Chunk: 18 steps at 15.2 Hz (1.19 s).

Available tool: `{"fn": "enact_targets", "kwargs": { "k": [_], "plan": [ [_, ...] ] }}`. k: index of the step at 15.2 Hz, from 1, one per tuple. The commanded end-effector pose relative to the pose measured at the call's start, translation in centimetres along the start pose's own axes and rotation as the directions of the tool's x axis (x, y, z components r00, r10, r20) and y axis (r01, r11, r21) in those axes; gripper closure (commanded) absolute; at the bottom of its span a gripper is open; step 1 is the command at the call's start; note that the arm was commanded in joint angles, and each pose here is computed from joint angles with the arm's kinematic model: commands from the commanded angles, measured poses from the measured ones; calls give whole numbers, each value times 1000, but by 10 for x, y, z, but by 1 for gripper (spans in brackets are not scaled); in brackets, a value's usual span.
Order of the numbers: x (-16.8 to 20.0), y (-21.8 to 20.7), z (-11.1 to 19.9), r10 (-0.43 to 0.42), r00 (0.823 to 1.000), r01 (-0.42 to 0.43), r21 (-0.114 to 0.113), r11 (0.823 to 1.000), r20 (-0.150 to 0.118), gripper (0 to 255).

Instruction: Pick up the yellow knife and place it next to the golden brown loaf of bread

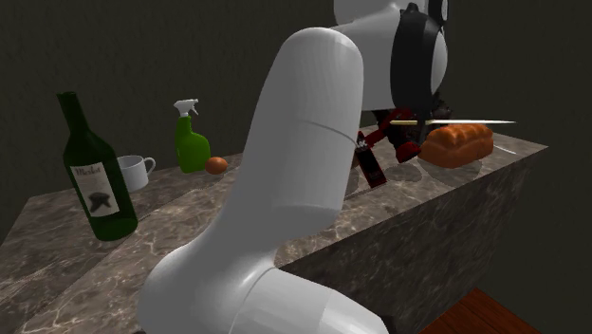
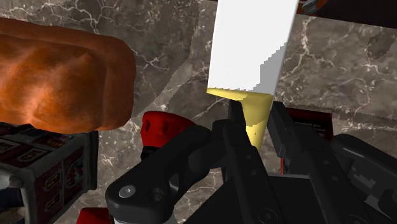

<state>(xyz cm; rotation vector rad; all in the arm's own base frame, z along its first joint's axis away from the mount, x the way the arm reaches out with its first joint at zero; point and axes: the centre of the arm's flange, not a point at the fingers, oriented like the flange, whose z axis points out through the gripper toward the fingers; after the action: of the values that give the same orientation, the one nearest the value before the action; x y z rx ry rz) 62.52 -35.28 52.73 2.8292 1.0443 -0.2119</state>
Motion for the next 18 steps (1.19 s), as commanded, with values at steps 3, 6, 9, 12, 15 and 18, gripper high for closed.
{"fn": "enact_targets", "kwargs": {
  "k": [3,6,9,12,15,18],
  "plan": [
    [3,1,21,0,1000,0,-1,1000,-1,255],
    [6,0,37,0,1000,0,-1,1000,-1,255],
    [8,-1,52,0,1000,0,-1,1000,-1,255],
    [11,-2,68,0,1000,0,-1,1000,-1,255],
    [14,-3,83,0,1000,0,-1,1000,-1,255],
    [17,-4,99,0,1000,0,-1,1000,-1,255]
  ]
}}
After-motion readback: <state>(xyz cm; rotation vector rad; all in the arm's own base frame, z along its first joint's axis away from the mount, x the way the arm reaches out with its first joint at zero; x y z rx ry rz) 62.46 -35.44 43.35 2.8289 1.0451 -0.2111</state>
